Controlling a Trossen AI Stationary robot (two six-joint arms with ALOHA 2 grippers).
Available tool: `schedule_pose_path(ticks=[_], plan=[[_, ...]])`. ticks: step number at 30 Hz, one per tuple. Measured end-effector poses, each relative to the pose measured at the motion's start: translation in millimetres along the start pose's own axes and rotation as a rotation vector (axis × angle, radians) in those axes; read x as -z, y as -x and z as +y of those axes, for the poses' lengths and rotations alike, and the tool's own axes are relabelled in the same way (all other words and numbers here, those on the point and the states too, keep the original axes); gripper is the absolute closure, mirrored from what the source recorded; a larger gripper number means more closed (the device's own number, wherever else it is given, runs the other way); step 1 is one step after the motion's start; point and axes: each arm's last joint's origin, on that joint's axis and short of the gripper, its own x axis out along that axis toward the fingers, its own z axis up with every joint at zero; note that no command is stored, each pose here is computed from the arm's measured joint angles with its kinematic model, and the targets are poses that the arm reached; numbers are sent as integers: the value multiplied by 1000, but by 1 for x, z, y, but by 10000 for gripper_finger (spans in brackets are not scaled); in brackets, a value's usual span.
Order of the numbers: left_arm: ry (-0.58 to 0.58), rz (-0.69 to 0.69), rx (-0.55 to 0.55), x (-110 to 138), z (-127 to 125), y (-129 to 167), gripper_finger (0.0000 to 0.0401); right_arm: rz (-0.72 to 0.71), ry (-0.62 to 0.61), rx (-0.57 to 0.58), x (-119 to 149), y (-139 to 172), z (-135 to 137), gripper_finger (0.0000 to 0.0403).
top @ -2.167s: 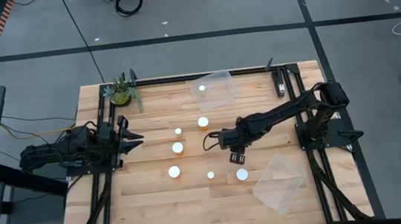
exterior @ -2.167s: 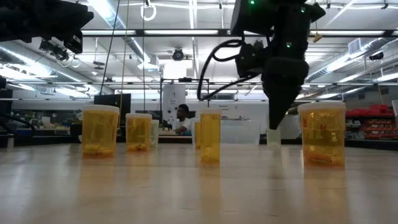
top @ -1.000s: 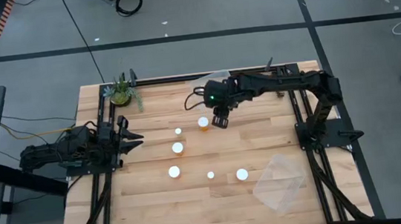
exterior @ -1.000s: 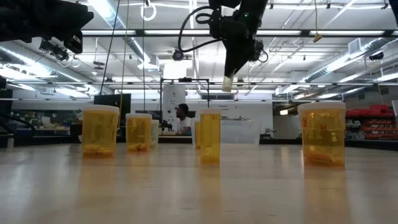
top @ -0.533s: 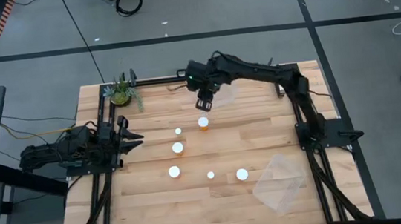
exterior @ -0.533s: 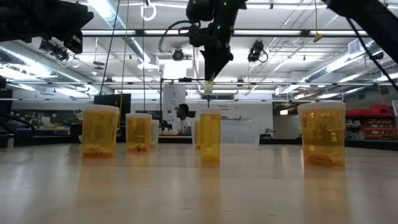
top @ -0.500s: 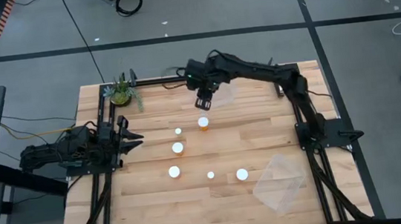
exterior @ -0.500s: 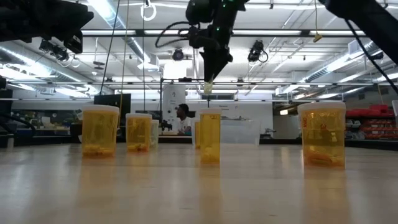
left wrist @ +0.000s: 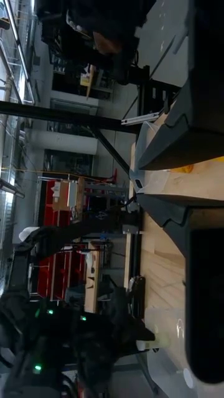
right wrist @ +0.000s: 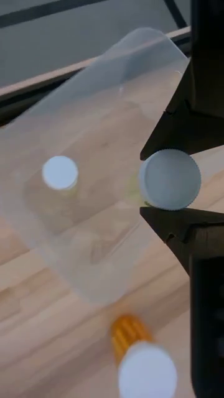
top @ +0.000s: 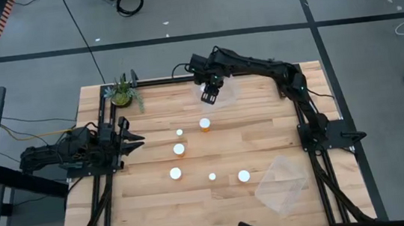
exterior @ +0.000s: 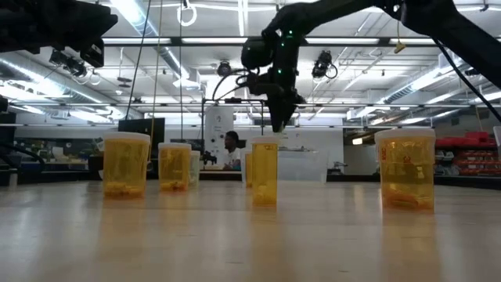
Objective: Pick and place medicine bottles into bin by pill shape (circle, oval)
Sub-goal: Put the right yellow pill bottle into the top transparent bin
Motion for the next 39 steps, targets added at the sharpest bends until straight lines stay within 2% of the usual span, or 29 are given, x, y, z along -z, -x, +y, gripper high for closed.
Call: schedule_pose_path(ticks=[24, 34, 39], plan=[[0, 0, 0, 0, 0, 0, 316, 6, -16, -69, 15, -71, -5, 271], [0, 0, 0, 0, 0, 0, 319, 2, -17, -71, 17, -76, -5, 270], [0, 0, 0, 0, 0, 0, 314, 2, -17, -71, 18, -78, -5, 248]])
